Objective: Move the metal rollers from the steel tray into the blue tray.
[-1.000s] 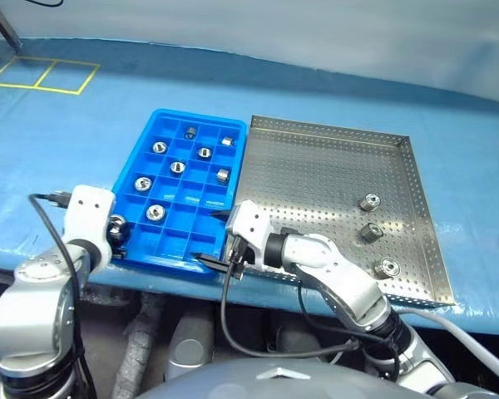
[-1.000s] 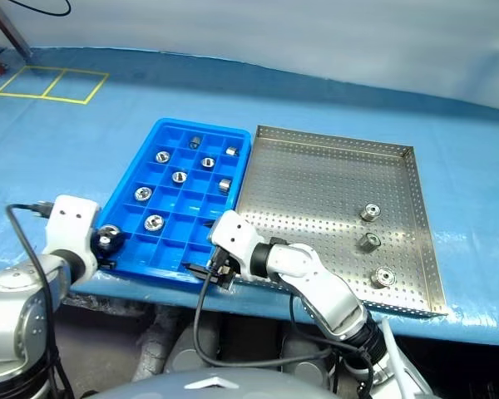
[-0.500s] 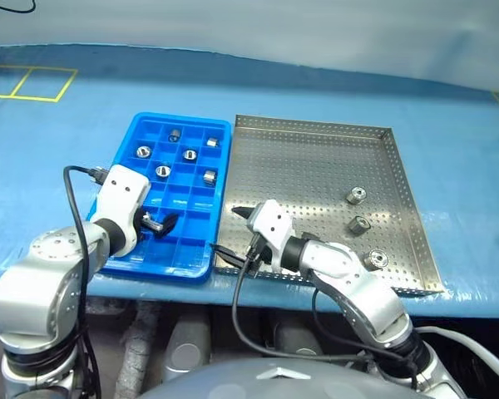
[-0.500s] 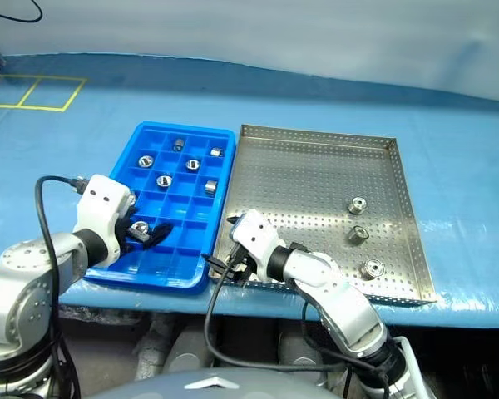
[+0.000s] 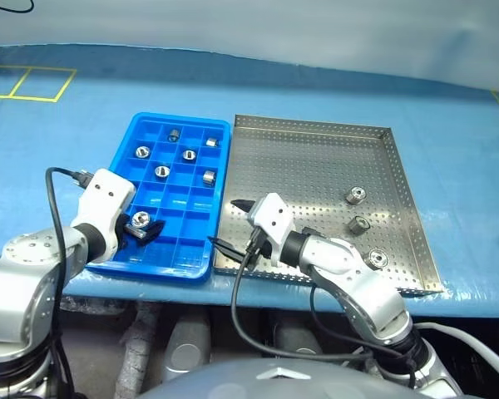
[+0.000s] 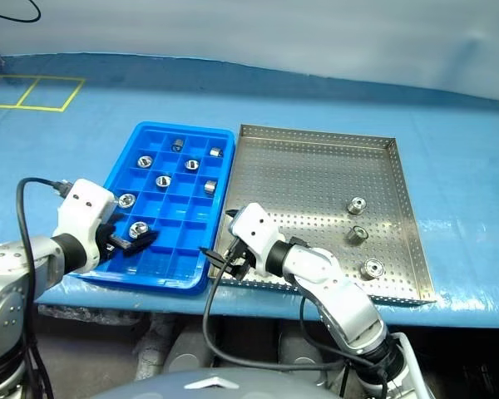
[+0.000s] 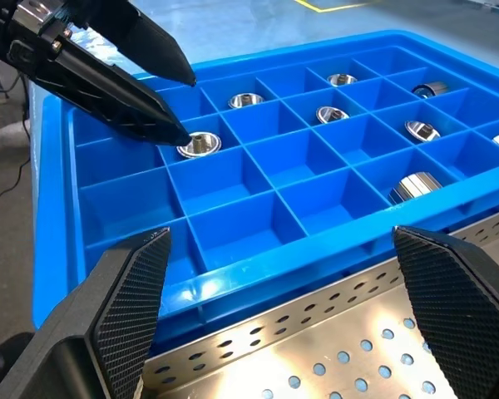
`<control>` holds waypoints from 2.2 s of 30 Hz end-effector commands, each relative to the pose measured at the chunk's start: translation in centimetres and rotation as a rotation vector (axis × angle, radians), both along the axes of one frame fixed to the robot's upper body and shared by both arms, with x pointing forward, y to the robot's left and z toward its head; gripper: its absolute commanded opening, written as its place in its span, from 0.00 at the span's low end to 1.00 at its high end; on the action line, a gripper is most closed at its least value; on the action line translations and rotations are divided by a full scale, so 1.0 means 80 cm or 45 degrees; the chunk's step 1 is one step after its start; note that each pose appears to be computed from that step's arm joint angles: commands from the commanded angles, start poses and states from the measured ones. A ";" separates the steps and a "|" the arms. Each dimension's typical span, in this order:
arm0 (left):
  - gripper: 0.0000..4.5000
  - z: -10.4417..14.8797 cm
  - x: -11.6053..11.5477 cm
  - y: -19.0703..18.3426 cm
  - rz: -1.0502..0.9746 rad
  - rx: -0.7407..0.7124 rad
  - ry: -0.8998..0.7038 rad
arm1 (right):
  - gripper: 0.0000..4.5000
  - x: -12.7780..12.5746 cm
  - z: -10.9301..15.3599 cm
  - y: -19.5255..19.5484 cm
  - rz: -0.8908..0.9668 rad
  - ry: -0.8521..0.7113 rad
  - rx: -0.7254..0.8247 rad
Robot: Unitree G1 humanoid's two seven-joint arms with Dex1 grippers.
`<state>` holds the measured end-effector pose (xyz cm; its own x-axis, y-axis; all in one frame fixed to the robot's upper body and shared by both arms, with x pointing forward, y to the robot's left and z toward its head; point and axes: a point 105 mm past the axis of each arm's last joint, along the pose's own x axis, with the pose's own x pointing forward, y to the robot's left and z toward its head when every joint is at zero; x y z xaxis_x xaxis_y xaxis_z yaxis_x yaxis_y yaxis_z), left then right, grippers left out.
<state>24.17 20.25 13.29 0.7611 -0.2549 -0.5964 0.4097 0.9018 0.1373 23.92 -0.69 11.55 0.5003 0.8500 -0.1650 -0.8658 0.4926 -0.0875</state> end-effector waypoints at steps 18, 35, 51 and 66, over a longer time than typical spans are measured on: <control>0.01 -0.025 -0.015 0.034 0.095 0.144 0.172 | 1.00 -0.001 0.009 0.002 -0.021 -0.028 0.049; 0.01 0.061 0.016 -0.018 -0.019 -0.249 -0.401 | 1.00 0.000 0.003 0.005 -0.007 -0.010 0.033; 0.01 0.015 0.012 -0.190 -0.882 -0.451 -0.555 | 1.00 0.086 0.017 -0.212 -1.213 -0.024 -0.271; 0.01 0.000 -0.024 -0.202 -1.122 -0.521 -0.370 | 1.00 0.142 -0.014 -0.250 -1.574 0.397 -0.223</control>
